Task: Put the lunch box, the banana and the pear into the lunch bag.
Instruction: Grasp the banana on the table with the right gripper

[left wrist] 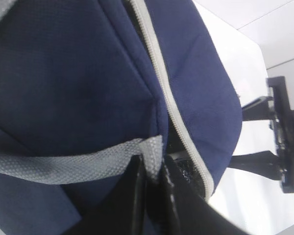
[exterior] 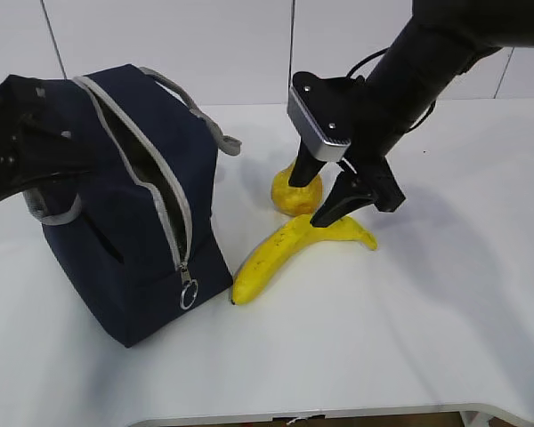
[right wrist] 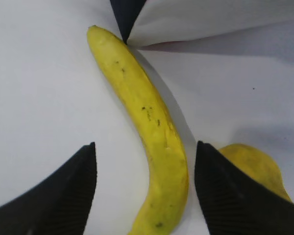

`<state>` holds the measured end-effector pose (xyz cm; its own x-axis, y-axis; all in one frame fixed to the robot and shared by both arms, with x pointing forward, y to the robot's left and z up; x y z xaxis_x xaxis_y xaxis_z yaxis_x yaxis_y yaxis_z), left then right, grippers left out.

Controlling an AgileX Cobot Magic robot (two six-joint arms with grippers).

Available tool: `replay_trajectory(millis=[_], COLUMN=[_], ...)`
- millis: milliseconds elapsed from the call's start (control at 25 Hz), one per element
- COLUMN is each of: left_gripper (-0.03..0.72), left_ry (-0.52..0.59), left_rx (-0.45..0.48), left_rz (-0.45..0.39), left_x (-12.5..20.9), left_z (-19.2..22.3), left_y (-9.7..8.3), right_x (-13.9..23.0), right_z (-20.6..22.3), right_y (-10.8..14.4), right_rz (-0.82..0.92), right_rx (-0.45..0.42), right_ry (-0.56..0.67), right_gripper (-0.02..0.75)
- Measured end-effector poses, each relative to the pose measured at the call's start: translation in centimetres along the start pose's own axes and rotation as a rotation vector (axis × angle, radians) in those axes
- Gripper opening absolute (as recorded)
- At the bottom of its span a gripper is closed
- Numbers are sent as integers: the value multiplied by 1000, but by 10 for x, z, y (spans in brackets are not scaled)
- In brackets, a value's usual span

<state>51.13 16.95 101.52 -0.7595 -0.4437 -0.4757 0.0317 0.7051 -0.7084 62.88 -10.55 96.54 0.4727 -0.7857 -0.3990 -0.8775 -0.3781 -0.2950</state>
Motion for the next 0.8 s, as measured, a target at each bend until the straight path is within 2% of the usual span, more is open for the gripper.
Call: replay_trajectory(millis=[600,800], left_gripper=[10,10], left_ry=[0,3], left_rx=[0,1], left_rz=[7,9], left_x=[0,1], left_z=[0,0], left_y=[0,0], right_x=[17,10], right_z=[41,49], right_y=[-1,-8], right_rz=[-77,-119], right_rx=[-30,9], right_ry=[-2,2], right_gripper=[512,513])
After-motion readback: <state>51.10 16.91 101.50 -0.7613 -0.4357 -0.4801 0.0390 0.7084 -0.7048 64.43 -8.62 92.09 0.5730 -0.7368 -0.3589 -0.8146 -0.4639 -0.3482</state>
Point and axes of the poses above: a point on each arm's last joint axis where the gripper is mounted, z pointing out along that axis toward the gripper, y along the wrist's bending axis when the last joint is at zero, x = y × z, the point moved 6 cm from there along z, pointing out along that axis toward the gripper, and after that the axes turned 2 degrees about -z, right-handed, at the moved point
